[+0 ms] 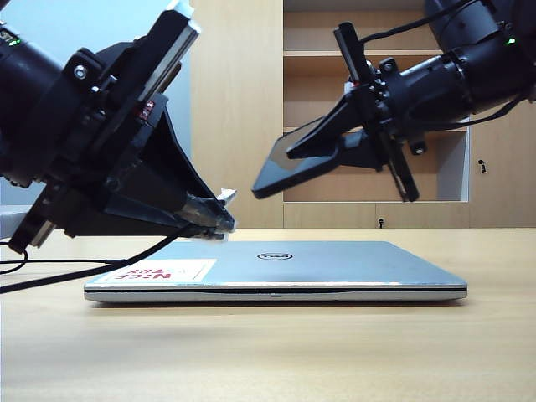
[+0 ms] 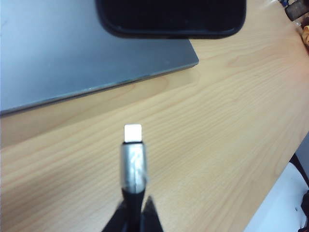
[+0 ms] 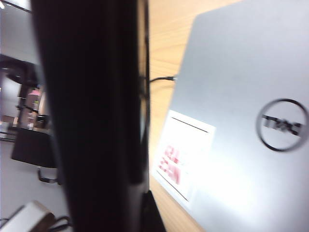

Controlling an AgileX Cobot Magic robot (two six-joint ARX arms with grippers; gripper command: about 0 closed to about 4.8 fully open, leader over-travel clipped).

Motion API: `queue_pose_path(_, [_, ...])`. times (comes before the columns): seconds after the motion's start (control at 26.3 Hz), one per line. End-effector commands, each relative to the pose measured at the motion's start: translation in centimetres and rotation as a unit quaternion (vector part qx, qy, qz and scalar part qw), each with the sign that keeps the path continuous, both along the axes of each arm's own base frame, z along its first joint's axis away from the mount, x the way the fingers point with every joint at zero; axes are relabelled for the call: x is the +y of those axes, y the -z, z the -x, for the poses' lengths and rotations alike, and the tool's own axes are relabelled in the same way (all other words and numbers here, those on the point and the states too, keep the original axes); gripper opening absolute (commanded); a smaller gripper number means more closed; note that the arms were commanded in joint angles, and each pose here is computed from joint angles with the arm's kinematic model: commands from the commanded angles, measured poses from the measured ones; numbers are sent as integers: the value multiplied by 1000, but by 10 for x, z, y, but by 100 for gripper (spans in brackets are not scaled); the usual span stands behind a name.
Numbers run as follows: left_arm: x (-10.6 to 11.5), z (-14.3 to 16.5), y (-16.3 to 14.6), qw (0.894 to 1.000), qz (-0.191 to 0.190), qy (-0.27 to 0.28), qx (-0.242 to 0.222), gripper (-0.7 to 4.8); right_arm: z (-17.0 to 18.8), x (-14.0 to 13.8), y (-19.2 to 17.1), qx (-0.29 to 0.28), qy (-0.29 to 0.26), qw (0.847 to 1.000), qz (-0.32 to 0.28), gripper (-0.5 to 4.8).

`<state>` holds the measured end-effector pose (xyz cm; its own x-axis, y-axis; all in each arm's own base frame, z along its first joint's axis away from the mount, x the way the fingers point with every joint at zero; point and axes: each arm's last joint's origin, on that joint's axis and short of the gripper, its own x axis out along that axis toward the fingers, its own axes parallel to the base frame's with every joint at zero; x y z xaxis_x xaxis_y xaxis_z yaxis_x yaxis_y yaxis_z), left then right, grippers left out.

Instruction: Pick up the charging cable and the phone, plug the charging cable into the charging port on the phone, and finally place them back on the table.

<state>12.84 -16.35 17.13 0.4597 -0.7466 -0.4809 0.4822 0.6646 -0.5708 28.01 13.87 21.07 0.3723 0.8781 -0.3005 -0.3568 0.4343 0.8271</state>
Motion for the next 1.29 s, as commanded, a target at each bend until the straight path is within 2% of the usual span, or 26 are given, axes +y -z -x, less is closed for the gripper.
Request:
queue_pose_path(0.04, [-1,0,-3,1000,15,-2,-1,-7,-3,8,-8,-23,-7,999,-38,-5])
queue_pose_path(0.19, [-3,-2,-2,1000,21,-3,-3,-7,0,18,-5,1,-6,999,-53,-5])
queue_pose_path(0.38, [-8,-6,7,1000,17,-9,13,-7,3,24,-4,2,5,999,-50,-5])
queue_pose_path(0.61, [-14,-11,13,999,31,-15,17,-7,5,23,3,22,18,999,-37,-5])
queue_pose_path(0.84, [-14,-11,14,998,42,-25,33,-7,16,17,24,75,32,996,-36,-5])
queue_pose_path(1.1, [-14,-11,14,998,42,-25,33,-7,13,18,18,68,50,994,-65,-5])
queue_pose_path(1.29, [-14,-11,14,998,42,-25,33,-7,13,17,18,71,50,994,-63,-5])
